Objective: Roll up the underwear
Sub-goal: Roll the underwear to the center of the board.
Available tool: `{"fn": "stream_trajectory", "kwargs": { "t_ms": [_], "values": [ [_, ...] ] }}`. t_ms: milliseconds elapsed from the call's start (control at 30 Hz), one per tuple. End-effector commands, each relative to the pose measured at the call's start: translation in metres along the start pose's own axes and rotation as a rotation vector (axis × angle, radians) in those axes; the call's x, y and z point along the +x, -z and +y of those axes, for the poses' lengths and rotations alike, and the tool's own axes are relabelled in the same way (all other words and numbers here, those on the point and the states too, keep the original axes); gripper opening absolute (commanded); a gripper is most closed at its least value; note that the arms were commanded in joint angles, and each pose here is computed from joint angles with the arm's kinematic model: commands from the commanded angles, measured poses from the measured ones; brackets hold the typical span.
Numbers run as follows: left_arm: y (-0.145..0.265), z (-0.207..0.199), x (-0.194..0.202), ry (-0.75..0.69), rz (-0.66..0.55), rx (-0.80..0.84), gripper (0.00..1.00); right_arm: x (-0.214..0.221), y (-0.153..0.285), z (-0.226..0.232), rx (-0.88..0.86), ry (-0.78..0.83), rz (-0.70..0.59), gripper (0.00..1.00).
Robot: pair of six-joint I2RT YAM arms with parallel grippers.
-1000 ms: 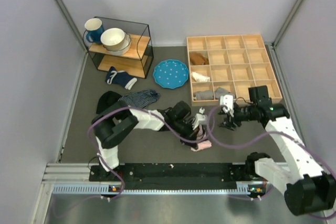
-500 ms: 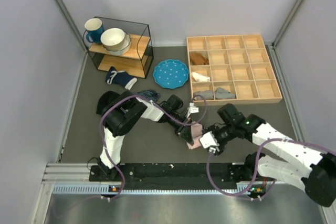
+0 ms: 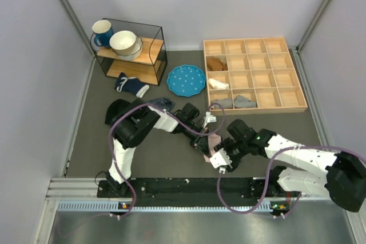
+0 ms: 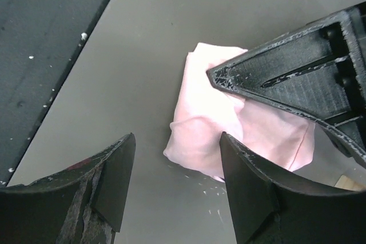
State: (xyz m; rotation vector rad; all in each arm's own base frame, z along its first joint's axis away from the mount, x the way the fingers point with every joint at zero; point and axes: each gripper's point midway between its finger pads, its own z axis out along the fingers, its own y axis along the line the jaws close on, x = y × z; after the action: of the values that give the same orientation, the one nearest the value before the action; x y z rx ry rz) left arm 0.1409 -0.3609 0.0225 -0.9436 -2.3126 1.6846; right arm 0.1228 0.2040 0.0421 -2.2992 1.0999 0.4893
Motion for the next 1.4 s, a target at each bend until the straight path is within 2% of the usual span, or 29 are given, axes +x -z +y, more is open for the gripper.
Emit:
{"fn": "stream_trajectory", "kwargs": {
  "t_ms": [0,100,200,333,500,533,700,733,767,833,867,967,1000,1033,1200,1367],
  "values": [
    [0.006,0.047,-0.021,-0.037,-0.1,-0.223,0.07,0.017,-0.003,-0.007,0.035,0.027,0.091,0.61],
    [0.012,0.04,-0.03,-0.069,-0.129,-0.244,0.16,0.026,-0.002,-0.005,0.038,0.011,0.135,0.56],
    [0.02,0.03,-0.039,-0.12,-0.173,-0.265,0.23,0.033,-0.002,-0.002,0.033,-0.016,0.169,0.46],
    [0.034,0.016,-0.05,-0.198,-0.254,-0.295,0.38,0.039,-0.005,0.006,-0.008,-0.058,0.194,0.27],
    [0.057,-0.007,-0.061,-0.375,-0.365,-0.359,0.44,0.032,-0.005,0.01,-0.052,-0.155,0.164,0.14],
    [0.061,-0.002,-0.056,-0.422,-0.375,-0.389,0.45,0.03,-0.004,0.008,-0.051,-0.177,0.15,0.13],
    [0.08,-0.035,-0.045,-0.745,-0.486,-0.404,0.49,0.02,0.011,0.005,-0.083,-0.385,0.015,0.11],
    [0.077,-0.031,-0.027,-0.802,-0.475,-0.406,0.5,0.021,0.011,0.007,-0.093,-0.414,0.002,0.11],
    [0.084,-0.051,-0.034,-0.934,-0.547,-0.401,0.5,0.02,0.013,0.004,-0.094,-0.434,-0.012,0.11],
    [0.08,-0.057,-0.017,-1.056,-0.557,-0.387,0.5,0.019,0.016,0.006,-0.115,-0.501,-0.05,0.11],
    [0.083,-0.072,-0.019,-1.141,-0.602,-0.375,0.5,0.018,0.016,0.004,-0.13,-0.524,-0.06,0.11],
    [0.07,-0.076,-0.006,-1.273,-0.553,-0.385,0.51,0.015,0.019,0.004,-0.174,-0.619,-0.118,0.11],
    [0.069,-0.079,-0.013,-1.335,-0.539,-0.421,0.51,0.012,0.02,0.003,-0.186,-0.643,-0.148,0.11],
    [0.056,-0.081,-0.007,-1.361,-0.487,-0.415,0.52,0.014,0.022,0.004,-0.199,-0.679,-0.152,0.11],
    [0.022,-0.076,-0.01,-1.479,-0.278,-0.488,0.53,0.024,0.022,0.006,-0.244,-0.774,-0.181,0.11],
    [-0.001,-0.049,-0.019,-1.509,-0.099,-0.582,0.53,0.029,0.023,0.006,-0.255,-0.806,-0.189,0.11]
  ]
}}
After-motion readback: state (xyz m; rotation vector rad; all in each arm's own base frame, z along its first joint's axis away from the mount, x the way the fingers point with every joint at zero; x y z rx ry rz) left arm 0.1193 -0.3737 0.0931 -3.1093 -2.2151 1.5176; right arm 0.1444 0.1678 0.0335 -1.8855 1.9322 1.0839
